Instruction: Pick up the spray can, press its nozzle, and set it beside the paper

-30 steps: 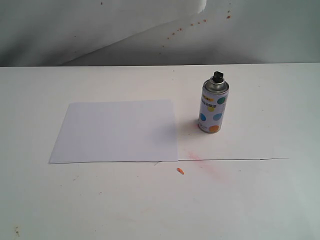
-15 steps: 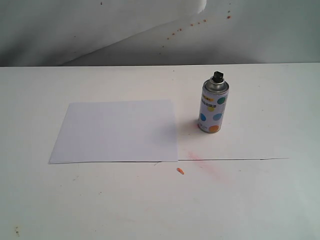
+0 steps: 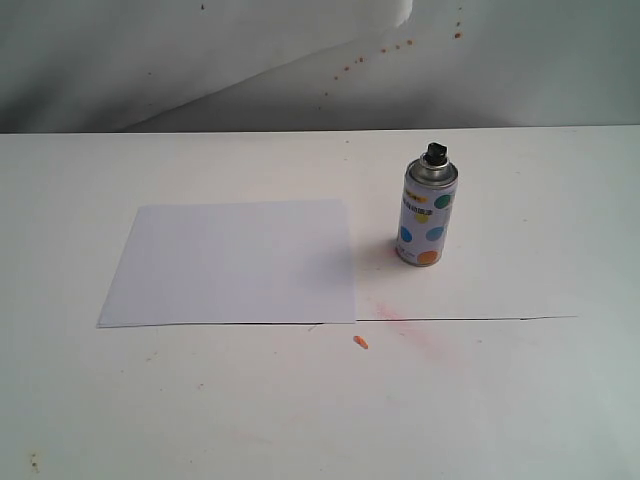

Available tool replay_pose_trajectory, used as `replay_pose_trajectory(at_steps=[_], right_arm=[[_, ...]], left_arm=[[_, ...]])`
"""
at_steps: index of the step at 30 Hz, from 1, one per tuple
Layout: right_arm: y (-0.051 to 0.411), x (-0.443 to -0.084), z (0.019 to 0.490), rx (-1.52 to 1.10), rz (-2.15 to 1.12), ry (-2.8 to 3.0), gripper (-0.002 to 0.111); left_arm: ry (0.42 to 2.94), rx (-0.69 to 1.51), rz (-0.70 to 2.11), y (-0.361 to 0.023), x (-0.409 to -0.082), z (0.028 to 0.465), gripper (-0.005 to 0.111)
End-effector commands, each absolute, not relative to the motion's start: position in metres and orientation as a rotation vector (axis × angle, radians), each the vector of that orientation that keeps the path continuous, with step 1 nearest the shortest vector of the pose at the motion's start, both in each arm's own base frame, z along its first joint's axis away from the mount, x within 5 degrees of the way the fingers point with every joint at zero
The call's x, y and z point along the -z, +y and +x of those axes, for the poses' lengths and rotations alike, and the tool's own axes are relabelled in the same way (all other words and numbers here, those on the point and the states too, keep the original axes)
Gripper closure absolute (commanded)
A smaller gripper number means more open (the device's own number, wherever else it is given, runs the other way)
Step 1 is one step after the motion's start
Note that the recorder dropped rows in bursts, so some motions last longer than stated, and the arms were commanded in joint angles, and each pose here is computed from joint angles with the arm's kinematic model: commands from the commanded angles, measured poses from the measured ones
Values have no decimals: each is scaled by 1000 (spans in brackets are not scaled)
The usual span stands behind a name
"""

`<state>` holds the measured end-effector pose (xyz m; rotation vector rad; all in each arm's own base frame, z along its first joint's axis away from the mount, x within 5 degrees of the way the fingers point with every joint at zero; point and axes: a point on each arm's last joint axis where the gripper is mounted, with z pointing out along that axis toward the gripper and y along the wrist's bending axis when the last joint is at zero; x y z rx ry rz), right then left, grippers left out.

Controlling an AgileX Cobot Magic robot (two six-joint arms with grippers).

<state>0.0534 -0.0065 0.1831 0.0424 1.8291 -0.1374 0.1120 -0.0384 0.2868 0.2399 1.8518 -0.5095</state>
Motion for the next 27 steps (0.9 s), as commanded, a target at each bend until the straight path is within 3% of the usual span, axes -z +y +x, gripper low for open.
replay_pose_trajectory(at_steps=[1, 6, 9, 17, 27], right_arm=[[-7, -182, 53, 150, 43, 1828, 108], [-7, -182, 53, 150, 43, 1828, 108], [-7, -182, 53, 150, 43, 1828, 108], [-7, -182, 53, 149, 45, 1828, 108], [-7, -182, 53, 149, 45, 1828, 108]], left_arm=[[1832, 505, 252, -39, -287, 107, 107], [1711, 441, 292, -40, -299, 87, 107], [1646, 285, 295, -33, -303, 73, 107], [1821, 140, -11, -11, -264, 58, 107], [1783, 127, 144, -12, -236, 58, 107]])
